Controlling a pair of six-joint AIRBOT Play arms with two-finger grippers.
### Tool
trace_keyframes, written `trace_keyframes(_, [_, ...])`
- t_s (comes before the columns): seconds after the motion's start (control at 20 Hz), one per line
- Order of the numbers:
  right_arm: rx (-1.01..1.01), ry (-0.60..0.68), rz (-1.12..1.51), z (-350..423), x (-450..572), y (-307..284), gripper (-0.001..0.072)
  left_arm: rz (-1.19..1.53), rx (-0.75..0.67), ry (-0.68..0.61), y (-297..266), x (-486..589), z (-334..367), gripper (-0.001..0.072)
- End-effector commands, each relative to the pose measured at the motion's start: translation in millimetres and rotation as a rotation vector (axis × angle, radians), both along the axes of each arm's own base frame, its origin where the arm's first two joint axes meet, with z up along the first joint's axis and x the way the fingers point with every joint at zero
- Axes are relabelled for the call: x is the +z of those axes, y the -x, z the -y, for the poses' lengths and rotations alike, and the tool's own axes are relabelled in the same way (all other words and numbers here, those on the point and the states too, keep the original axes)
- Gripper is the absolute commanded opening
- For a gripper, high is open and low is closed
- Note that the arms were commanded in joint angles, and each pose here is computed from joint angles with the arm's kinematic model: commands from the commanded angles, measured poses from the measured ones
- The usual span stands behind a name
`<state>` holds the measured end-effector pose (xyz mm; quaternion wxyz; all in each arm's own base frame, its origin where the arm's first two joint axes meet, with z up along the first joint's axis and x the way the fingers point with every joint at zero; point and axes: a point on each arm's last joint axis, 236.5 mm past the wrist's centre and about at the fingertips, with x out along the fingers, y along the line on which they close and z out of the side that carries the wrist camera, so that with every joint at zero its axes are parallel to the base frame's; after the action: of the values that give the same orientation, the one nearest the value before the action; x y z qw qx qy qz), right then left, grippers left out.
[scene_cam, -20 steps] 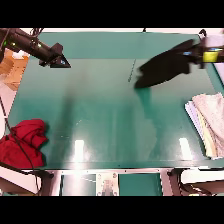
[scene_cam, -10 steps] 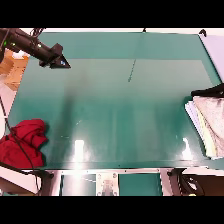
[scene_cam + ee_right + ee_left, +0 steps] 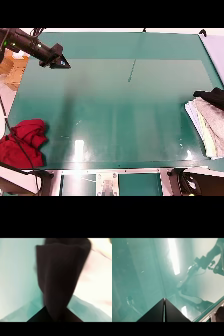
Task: Fold the shirts.
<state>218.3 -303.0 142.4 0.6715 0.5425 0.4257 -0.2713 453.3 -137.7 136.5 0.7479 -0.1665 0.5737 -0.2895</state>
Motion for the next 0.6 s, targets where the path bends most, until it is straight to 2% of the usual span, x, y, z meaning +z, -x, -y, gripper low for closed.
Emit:
trace_keyframes(0.0, [-0.083,-0.066,-0.282,-5,-42,61,0.0017,0.002,-0.002,-0.001,0,0,0,0.0032])
trace_keyframes(0.2, [-0.124,-0.145,-0.442,-15,-93,94,0.0018,0.003,-0.001,-0.001,0,0,0,0.0032])
trace_keyframes(0.35, [-0.127,-0.103,-0.493,-6,-123,106,0.0028,0.003,0.000,-0.001,0,0,0,0.0032])
trace_keyframes(0.4, [-0.130,-0.086,-0.501,-3,-128,109,0.0195,0.004,0.000,-0.001,0,0,0,0.0032])
trace_keyframes(0.45, [-0.133,-0.082,-0.504,-2,-130,109,0.0499,0.003,0.000,-0.001,0,0,0,0.0032])
trace_keyframes(0.5, [-0.133,-0.080,-0.504,-1,-129,109,0.0620,0.004,0.000,-0.001,0,0,0,0.0032])
trace_keyframes(0.55, [-0.134,-0.073,-0.496,1,-126,107,0.0620,0.003,0.000,0.000,0,0,0,0.0032])
